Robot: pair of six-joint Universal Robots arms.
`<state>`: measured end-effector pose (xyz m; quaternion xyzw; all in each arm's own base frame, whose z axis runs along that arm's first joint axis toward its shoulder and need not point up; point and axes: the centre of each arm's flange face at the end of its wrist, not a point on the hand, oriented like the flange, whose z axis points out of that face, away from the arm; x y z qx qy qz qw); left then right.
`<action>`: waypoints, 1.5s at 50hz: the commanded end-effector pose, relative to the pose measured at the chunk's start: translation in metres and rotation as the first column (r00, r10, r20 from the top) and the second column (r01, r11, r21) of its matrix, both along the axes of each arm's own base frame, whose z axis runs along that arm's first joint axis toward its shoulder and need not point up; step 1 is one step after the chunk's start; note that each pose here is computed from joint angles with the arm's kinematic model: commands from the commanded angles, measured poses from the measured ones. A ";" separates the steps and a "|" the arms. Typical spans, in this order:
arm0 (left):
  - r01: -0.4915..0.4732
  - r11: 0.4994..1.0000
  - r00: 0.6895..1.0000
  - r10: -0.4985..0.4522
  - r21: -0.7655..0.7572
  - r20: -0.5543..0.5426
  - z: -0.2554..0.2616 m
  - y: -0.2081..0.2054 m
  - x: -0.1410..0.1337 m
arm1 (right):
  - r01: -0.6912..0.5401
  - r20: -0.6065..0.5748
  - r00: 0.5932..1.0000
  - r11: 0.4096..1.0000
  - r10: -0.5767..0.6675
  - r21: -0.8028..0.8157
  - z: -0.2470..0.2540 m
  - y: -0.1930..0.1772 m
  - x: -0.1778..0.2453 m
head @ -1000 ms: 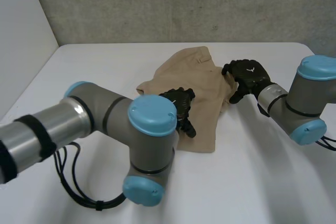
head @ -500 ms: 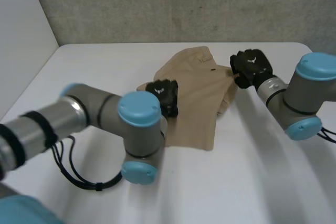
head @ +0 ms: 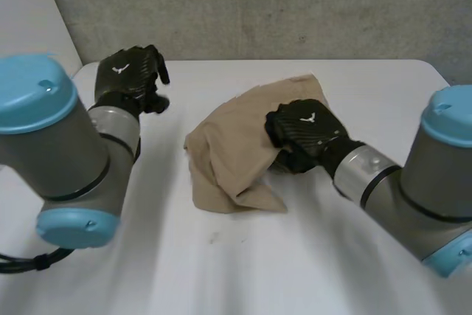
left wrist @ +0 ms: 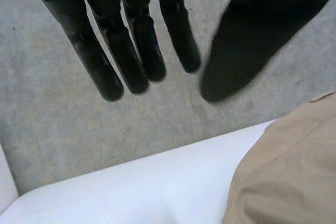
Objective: Fold the shorts.
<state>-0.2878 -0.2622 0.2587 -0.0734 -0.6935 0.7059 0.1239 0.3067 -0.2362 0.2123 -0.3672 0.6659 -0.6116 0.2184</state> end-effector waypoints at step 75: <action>0.021 0.914 0.981 0.059 0.406 -0.184 -0.101 0.045 -0.036 | 0.322 0.010 0.943 0.923 -0.332 0.213 -0.063 0.028 -0.022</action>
